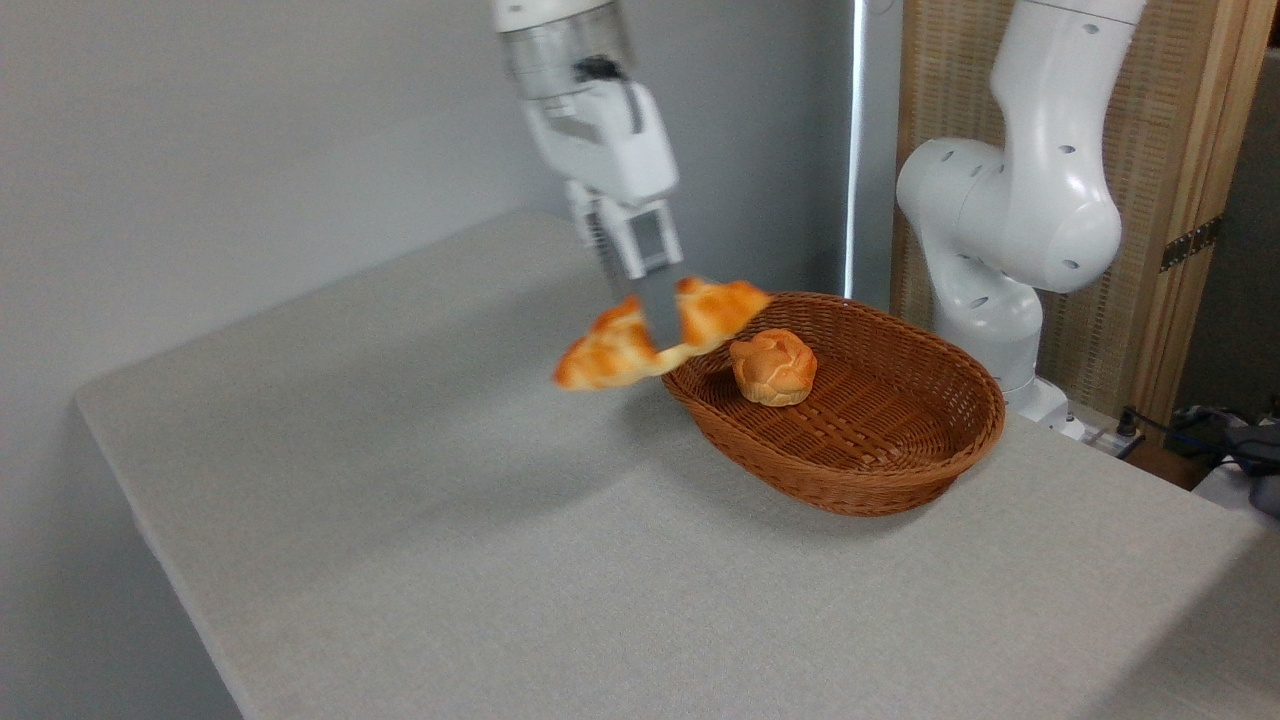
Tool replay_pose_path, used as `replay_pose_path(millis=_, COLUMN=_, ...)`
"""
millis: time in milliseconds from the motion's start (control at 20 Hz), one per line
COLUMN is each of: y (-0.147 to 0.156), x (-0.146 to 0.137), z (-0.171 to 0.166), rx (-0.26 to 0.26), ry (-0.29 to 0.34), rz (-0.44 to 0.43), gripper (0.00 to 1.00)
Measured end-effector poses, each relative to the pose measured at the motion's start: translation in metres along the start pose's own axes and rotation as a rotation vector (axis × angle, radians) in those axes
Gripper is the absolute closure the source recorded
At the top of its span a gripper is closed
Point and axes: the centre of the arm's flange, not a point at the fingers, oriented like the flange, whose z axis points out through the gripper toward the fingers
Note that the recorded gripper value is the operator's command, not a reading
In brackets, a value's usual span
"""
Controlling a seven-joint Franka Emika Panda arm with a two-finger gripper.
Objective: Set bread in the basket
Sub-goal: 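Lift the braided roll and carry it over the wicker basket, then lower the roll into the basket beside the round bun and release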
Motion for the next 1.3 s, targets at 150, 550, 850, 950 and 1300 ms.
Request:
replay_pose_path(millis=150, y=0.032, x=-0.028, z=0.017, rx=-0.068, ry=-0.032, rz=0.033, gripper=0.54)
replay_pose_path(millis=550, y=0.063, x=-0.066, z=0.087, rx=-0.222, ry=-0.07, rz=0.082, gripper=0.54)
replay_pose_path(millis=850, y=0.059, x=-0.083, z=0.108, rx=-0.281, ry=-0.061, rz=0.055, gripper=0.16)
replay_pose_path(millis=950, y=0.053, x=-0.09, z=0.111, rx=-0.298, ry=-0.048, rz=0.032, gripper=0.14)
replay_pose_path(millis=1300, y=0.052, x=-0.092, z=0.112, rx=-0.303, ry=-0.044, rz=0.022, gripper=0.0)
